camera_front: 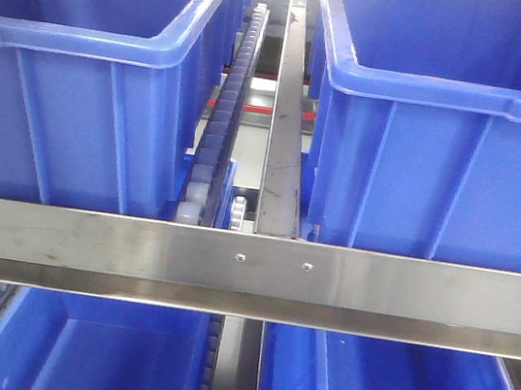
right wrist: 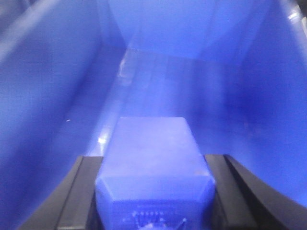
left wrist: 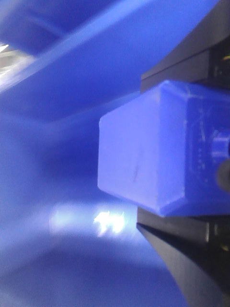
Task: Pick and sort blue part to right shelf
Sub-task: 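Lower the left-held bottle into a blue bin and open the left gripper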
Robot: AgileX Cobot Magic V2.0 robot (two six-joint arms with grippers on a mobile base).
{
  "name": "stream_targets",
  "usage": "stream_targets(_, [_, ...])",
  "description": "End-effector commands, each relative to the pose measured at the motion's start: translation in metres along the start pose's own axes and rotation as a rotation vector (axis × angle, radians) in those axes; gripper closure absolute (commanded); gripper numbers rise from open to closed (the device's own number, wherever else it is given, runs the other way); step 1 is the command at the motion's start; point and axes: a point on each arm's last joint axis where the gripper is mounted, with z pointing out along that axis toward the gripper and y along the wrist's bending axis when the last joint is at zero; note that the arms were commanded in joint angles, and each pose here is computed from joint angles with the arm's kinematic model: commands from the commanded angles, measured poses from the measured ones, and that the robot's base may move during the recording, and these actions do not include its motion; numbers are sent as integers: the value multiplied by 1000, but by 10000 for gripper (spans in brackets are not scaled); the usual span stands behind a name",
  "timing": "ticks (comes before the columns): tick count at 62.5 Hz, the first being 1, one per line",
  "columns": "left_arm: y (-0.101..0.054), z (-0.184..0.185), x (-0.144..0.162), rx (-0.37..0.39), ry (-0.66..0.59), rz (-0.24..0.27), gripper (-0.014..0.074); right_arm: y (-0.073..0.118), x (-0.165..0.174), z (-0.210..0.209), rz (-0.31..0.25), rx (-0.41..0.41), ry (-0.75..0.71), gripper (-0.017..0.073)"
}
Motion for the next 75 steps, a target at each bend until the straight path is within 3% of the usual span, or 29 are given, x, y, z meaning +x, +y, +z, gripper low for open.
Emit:
stream_targets(1, [0, 2, -22, -12, -130, 1, 235, 0, -27, 1, -16, 4, -183, 249])
stream_targets(16, [0, 13, -16, -15, -108, 0, 3, 0, -25, 3, -15, 4, -177, 235])
stream_targets(21, [0, 13, -17, -17, -120, 0, -9, 0, -25, 3, -15, 4, -172, 141])
stream_targets(27, [0, 13, -17, -17, -120, 0, -10, 0, -23, 4, -14, 4, -158, -92])
stream_targets(33, [0, 13, -17, -16, -115, 0, -10, 0, -21, 4, -14, 3, -128, -54])
stream_targets(43, [0, 12, -17, -16, -116, 0, 47, -1, -24, 0, -14, 4, -139, -54])
stream_targets(52, [-1, 2, -21, -9, -116, 1, 250, -5, -33, -13, -6, 18, -154, -52])
stream_targets(60, [0, -11, -28, -10, -155, 1, 484, -13, -35, -23, 1, 47, -120, 62])
stream_targets(75, [0, -25, -35, -12, -203, 1, 458, -17, -43, -43, 140, 64, -121, 498])
